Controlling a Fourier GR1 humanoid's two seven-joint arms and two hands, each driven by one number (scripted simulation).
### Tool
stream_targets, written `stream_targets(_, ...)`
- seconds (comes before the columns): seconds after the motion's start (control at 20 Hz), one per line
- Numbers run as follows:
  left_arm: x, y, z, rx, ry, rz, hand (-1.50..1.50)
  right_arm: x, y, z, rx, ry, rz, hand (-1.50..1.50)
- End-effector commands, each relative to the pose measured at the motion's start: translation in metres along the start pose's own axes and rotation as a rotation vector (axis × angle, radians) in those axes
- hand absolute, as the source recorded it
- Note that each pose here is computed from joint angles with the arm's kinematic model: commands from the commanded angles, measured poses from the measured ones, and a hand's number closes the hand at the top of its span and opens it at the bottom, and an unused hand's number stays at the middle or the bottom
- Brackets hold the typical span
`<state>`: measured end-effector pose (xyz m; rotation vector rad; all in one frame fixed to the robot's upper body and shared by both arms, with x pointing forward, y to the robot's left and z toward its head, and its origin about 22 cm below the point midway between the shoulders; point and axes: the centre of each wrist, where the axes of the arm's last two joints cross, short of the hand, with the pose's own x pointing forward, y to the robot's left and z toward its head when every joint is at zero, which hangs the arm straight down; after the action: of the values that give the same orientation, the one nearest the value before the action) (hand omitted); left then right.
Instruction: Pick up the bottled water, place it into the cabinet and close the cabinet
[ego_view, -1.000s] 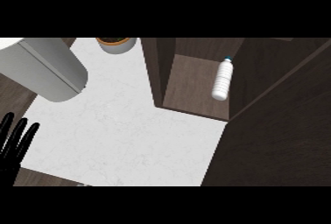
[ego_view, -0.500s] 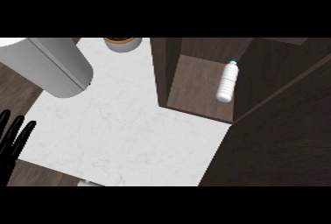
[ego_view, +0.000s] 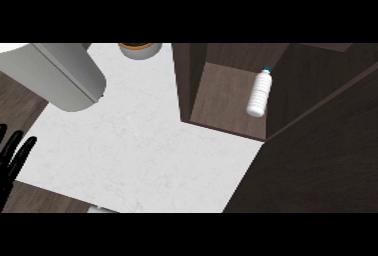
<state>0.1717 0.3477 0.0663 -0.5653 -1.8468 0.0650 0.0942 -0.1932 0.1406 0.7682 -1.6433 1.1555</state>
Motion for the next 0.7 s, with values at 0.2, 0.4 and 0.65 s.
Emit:
stream_targets(0.2,0.005,0.004,-0.002,0.002,-0.014,-0.003,-1.50,-0.001,0.008,-0.018,-0.009,-0.037,-0.077,1.50)
stream_targets(0.4,0.006,0.005,-0.005,-0.025,-0.010,-0.002,-1.50,-0.008,0.015,-0.021,0.039,-0.074,-0.173,1.50)
stream_targets(0.65,0.010,0.005,-0.012,-0.045,-0.035,-0.010,-1.50,-0.015,0.012,-0.021,0.021,-0.080,-0.221,1.50)
